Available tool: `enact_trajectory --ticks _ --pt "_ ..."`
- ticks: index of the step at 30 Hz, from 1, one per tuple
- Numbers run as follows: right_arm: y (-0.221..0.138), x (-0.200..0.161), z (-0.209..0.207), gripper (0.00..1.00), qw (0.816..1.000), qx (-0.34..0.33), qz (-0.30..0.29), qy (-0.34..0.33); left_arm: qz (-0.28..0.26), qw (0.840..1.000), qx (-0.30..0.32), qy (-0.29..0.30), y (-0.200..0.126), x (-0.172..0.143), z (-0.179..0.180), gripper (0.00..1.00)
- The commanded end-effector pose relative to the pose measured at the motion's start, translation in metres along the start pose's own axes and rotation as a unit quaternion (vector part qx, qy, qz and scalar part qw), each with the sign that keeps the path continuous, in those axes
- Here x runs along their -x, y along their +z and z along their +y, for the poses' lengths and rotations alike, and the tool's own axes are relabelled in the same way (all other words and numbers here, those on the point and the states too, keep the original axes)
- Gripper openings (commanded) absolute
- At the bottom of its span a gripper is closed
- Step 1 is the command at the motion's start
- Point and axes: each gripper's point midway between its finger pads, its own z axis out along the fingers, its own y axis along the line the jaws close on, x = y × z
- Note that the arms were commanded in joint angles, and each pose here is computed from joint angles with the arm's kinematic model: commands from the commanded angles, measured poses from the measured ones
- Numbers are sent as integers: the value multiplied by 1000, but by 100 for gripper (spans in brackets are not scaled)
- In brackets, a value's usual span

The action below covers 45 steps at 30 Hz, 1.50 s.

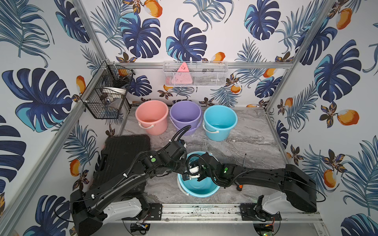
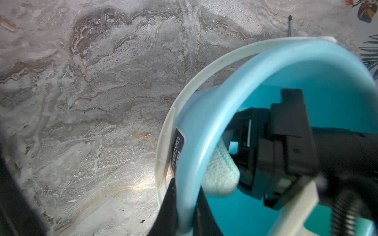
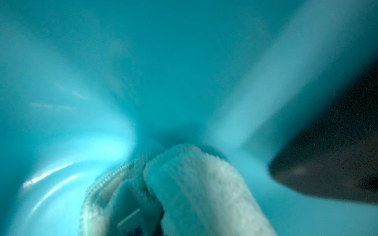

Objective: Wipe the inside of the bucket with a cloth
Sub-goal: Wipe the dirt from the bucket.

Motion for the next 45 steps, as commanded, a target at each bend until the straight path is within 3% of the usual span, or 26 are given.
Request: enact_trajectory --ticks 1,8,16,23,31,39,45 --pt "-9 -28 -8 0 994 -16 83 -74 -22 999 -24 -5 -3 12 -12 0" --pt "-35 -57 7 0 980 44 158 -114 -23 999 -24 -4 -4 13 -12 0" --pt "-76 -70 43 0 960 182 196 -80 -26 999 -19 -4 -7 15 -11 0" --pt "-107 -46 76 0 939 309 153 -8 -26 999 -20 -3 -7 17 -13 0" --pt "-99 -14 98 0 921 379 51 76 -29 999 -27 -5 -5 18 -16 0" --pt "-76 39 81 0 928 329 -117 130 -27 999 -32 -6 -2 17 -19 0" --pt "-63 51 39 0 955 212 -155 139 -25 999 -33 -6 -2 15 -18 0"
